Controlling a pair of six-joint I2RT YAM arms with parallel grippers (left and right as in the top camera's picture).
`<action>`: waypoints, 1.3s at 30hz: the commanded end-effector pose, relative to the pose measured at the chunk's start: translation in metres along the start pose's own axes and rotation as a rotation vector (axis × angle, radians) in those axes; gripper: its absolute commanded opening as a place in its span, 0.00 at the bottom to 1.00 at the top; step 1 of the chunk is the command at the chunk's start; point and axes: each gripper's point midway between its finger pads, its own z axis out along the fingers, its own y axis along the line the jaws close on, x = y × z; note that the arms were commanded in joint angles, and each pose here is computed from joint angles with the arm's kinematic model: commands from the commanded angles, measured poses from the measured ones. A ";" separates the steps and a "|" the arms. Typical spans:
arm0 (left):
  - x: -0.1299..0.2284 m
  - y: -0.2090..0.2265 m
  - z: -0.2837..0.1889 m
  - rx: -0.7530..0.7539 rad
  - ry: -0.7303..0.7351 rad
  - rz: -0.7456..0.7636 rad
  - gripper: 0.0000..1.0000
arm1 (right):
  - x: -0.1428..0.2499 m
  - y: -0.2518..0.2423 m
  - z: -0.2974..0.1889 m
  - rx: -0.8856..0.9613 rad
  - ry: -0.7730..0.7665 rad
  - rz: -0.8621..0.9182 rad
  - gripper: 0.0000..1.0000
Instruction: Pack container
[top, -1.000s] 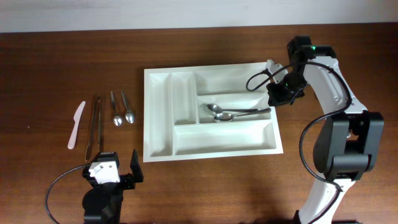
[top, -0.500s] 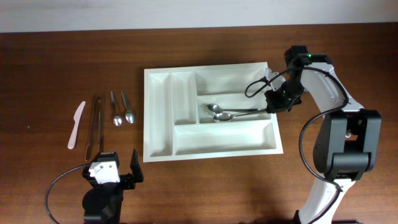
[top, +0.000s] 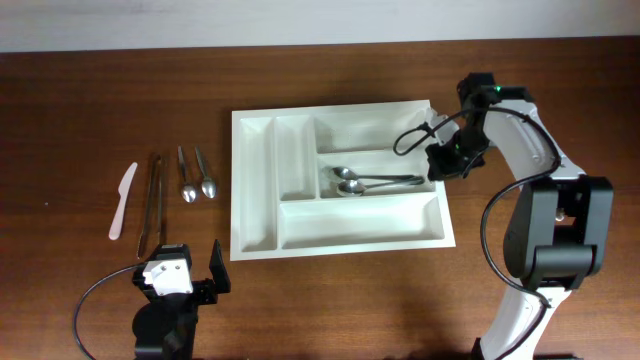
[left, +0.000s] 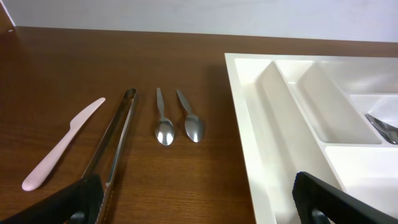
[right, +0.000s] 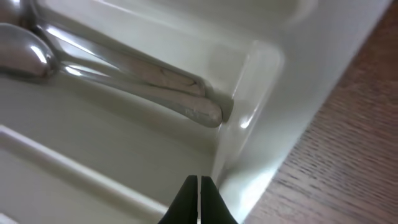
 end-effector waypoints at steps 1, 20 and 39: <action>0.002 0.000 0.001 0.004 0.002 0.014 0.99 | -0.035 0.002 -0.041 0.032 -0.117 -0.032 0.04; 0.002 0.000 0.001 0.004 0.002 0.014 0.99 | 0.002 -0.152 -0.123 0.435 -0.170 0.261 0.56; 0.002 0.000 0.001 0.004 0.002 0.014 0.99 | 0.012 -0.207 -0.056 0.363 -0.079 0.159 0.47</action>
